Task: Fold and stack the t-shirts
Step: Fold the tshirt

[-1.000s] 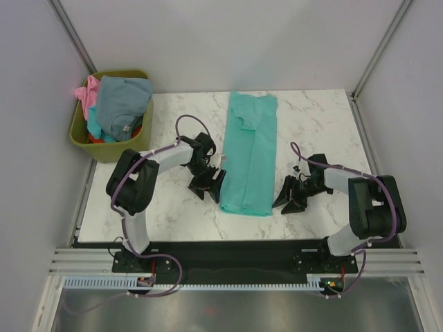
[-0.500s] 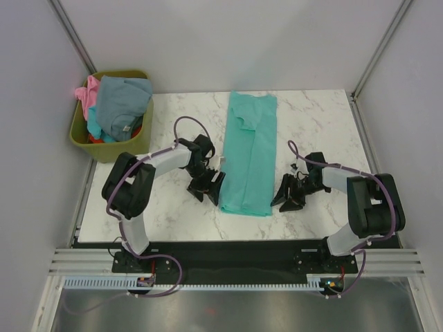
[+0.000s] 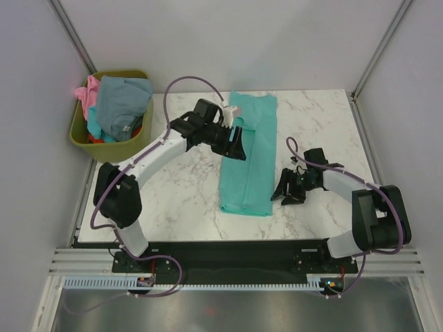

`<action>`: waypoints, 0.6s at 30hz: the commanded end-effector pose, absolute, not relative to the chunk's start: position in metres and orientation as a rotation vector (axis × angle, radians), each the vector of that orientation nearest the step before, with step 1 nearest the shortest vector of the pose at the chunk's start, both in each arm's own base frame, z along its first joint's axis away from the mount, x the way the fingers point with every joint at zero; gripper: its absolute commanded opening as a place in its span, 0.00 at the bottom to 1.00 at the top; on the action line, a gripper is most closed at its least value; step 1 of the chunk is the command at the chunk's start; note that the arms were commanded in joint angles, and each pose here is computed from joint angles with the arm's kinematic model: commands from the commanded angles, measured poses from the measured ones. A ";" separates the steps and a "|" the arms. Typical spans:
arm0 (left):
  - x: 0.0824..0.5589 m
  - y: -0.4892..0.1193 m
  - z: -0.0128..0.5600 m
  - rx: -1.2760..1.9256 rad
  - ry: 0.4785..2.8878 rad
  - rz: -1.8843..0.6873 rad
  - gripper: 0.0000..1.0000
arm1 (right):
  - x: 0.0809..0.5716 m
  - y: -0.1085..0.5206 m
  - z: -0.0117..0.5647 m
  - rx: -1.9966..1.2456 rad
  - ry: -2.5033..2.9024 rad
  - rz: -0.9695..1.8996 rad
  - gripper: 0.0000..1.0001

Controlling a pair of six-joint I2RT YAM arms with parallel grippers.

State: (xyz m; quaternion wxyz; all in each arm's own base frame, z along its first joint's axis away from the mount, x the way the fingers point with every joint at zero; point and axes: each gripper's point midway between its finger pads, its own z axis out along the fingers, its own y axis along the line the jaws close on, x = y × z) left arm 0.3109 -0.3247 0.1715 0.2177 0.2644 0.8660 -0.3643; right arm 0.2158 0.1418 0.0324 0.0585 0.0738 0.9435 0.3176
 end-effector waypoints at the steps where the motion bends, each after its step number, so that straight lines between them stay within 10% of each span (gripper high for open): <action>1: 0.330 -0.327 0.247 0.644 2.189 -0.977 0.70 | 0.236 0.138 0.045 0.198 2.758 0.896 0.62; 11: 0.260 -0.245 0.108 -0.016 2.748 -0.970 0.73 | 0.226 0.142 0.043 0.232 2.740 0.943 0.62; 18: 0.266 -0.271 0.087 0.006 2.641 -1.211 0.68 | 0.227 0.146 0.038 0.241 2.764 0.983 0.61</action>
